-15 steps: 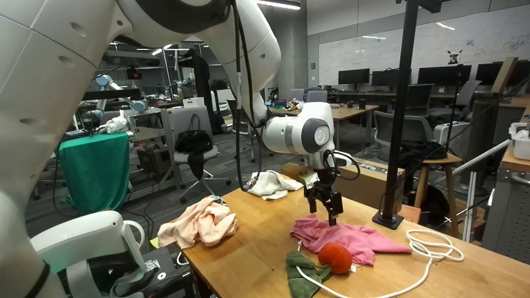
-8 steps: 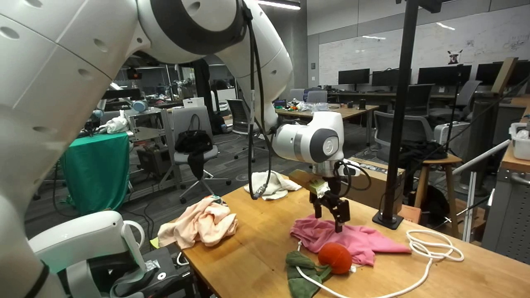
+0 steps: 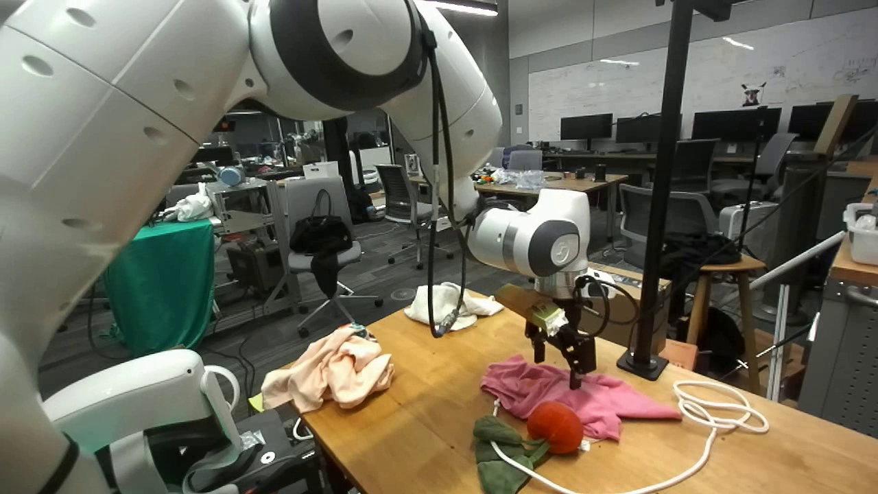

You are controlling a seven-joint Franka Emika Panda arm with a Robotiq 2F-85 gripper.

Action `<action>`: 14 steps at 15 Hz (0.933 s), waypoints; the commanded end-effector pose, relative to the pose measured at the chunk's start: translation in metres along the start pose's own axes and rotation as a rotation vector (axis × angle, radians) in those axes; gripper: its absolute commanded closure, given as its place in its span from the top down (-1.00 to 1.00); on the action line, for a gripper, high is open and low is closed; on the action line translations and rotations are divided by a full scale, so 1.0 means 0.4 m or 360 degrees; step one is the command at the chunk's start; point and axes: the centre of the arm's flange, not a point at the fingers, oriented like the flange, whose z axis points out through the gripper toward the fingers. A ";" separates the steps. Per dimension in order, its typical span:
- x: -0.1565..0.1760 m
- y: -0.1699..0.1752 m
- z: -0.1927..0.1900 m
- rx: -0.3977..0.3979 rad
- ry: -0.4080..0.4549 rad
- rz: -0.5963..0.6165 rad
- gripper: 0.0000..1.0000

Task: Move the white towel to the right front corner, then move it to the left back corner, then move the rope to the right back corner, then move the peach shirt to the left front corner, then move the pink shirt away from you, then move the turnip plushie closer to you

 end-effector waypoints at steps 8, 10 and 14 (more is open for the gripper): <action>0.010 0.034 0.137 0.0061 -0.0131 -0.0043 1.00; 0.004 0.023 0.143 0.0069 -0.0136 -0.0067 1.00; -0.007 -0.026 0.128 0.0089 -0.0118 -0.0121 1.00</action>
